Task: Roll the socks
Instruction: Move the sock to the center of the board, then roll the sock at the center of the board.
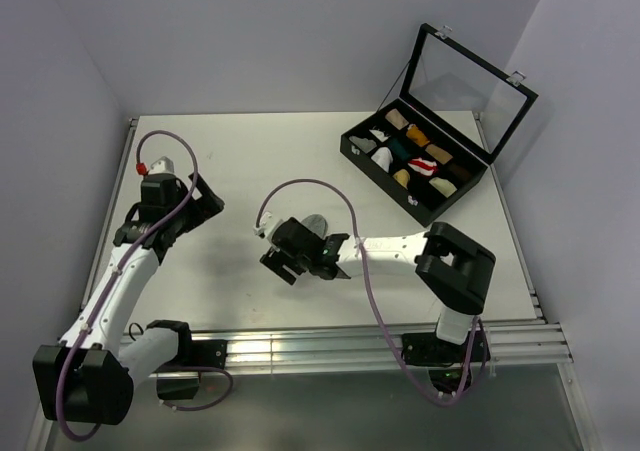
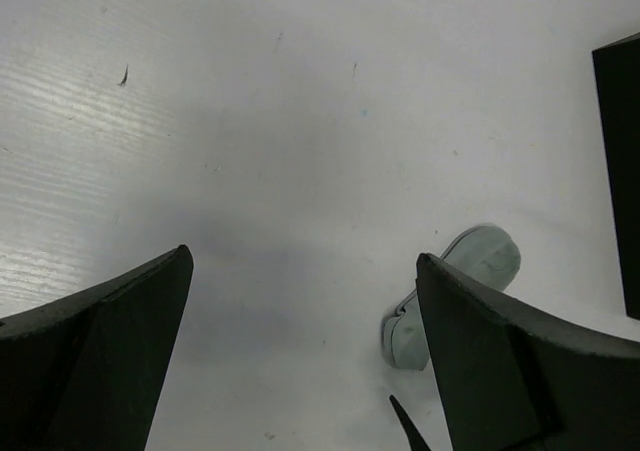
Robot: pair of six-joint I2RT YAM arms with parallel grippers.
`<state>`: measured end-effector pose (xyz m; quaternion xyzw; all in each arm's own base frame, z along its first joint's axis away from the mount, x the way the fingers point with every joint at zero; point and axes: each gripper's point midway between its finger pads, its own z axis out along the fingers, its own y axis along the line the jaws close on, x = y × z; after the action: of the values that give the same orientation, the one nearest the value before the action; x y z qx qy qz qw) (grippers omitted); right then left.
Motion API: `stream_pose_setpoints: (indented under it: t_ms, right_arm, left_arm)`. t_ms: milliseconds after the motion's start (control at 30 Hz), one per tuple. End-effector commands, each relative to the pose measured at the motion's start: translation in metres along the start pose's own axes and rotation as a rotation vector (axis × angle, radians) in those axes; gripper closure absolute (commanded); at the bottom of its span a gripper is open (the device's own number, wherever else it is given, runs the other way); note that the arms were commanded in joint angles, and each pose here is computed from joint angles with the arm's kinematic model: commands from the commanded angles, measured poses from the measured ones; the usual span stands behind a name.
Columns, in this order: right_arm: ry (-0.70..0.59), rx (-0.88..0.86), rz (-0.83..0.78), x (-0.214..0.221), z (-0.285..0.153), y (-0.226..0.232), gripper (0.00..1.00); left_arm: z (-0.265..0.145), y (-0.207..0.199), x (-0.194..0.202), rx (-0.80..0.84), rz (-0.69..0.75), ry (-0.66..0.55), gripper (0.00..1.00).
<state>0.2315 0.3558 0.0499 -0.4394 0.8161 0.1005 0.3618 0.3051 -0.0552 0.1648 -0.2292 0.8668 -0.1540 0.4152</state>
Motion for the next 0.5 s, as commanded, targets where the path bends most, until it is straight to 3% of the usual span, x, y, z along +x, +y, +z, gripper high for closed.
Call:
stream_pose_setpoints:
  t_ms: [0, 467]
  right_arm:
    - [-0.048, 0.1, -0.061, -0.023, 0.002, -0.009, 0.14]
    - [-0.008, 0.157, -0.144, -0.009, 0.028, 0.004, 0.27]
  left_arm:
    - [0.006, 0.003, -0.002, -0.004, 0.038, -0.014, 0.0]
    - [0.009, -0.003, 0.002, 0.023, 0.045, 0.021, 0.01]
